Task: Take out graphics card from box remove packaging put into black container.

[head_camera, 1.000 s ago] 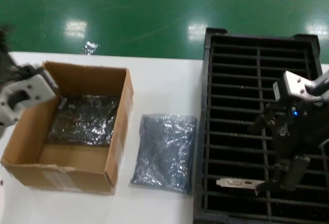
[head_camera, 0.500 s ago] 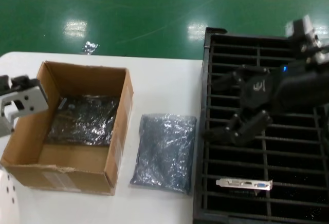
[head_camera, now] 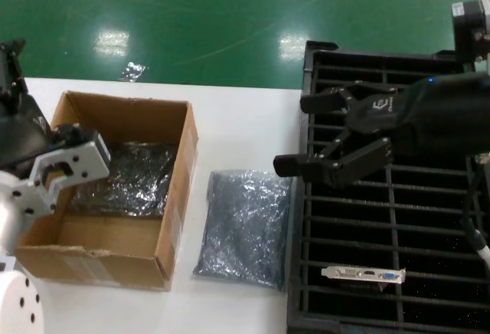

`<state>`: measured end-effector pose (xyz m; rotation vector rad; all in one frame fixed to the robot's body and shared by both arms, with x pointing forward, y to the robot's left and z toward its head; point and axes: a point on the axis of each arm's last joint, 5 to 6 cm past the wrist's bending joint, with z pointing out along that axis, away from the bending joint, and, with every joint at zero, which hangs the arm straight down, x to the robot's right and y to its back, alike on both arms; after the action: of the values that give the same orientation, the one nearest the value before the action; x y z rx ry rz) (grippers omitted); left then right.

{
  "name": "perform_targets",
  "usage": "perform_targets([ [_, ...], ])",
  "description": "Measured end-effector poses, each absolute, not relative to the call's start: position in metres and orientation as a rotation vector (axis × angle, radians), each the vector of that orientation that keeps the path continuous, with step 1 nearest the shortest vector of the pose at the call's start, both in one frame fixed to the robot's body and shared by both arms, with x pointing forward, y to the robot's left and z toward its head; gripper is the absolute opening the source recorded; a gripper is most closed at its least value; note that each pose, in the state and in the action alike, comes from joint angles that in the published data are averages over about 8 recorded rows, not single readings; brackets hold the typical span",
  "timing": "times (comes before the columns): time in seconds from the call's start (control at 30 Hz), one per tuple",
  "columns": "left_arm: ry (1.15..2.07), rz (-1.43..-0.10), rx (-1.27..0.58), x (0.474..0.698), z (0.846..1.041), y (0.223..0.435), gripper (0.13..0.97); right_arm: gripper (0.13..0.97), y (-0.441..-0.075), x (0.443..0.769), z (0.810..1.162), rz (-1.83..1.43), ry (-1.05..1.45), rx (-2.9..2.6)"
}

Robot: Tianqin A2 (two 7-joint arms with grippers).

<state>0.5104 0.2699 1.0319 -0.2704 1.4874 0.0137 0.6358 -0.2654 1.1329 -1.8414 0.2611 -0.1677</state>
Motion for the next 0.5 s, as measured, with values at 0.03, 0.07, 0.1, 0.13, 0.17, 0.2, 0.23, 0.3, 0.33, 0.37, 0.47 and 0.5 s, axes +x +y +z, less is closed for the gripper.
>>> perform_targets([
  [0.03,1.489,-0.002,-0.274,0.51,1.031,0.27,0.957,0.966,-0.265,0.635,1.133,-0.169,0.265,-1.843],
  [0.07,1.49,-0.016,-0.278,0.509,1.03,0.269,0.958,0.966,-0.265,0.635,1.133,-0.17,0.267,-1.844],
  [0.1,1.491,-0.03,-0.281,0.509,1.029,0.269,0.96,0.966,-0.265,0.635,1.132,-0.171,0.269,-1.844],
  [0.13,1.491,-0.043,-0.283,0.509,1.028,0.269,0.961,0.966,-0.265,0.635,1.131,-0.173,0.269,-1.842],
  [0.17,1.492,-0.054,-0.284,0.509,1.027,0.269,0.963,0.966,-0.264,0.635,1.13,-0.175,0.268,-1.838],
  [0.2,1.492,-0.065,-0.283,0.509,1.026,0.269,0.964,0.966,-0.264,0.635,1.129,-0.179,0.268,-1.833],
  [0.23,1.492,-0.076,-0.282,0.509,1.025,0.268,0.966,0.966,-0.263,0.636,1.127,-0.183,0.268,-1.826],
  [0.3,1.491,-0.101,-0.276,0.51,1.023,0.267,0.966,0.966,-0.261,0.636,1.122,-0.194,0.27,-1.812],
  [0.33,1.49,-0.116,-0.272,0.511,1.022,0.267,0.966,0.966,-0.26,0.636,1.119,-0.202,0.272,-1.803],
  [0.37,1.489,-0.131,-0.269,0.512,1.021,0.266,0.966,0.966,-0.259,0.636,1.116,-0.209,0.273,-1.794],
  [0.47,1.487,-0.187,-0.261,0.514,1.016,0.264,0.966,0.966,-0.256,0.636,1.106,-0.235,0.28,-1.763],
  [0.5,1.486,-0.207,-0.259,0.514,1.014,0.264,0.966,0.966,-0.255,0.636,1.102,-0.245,0.283,-1.751],
])
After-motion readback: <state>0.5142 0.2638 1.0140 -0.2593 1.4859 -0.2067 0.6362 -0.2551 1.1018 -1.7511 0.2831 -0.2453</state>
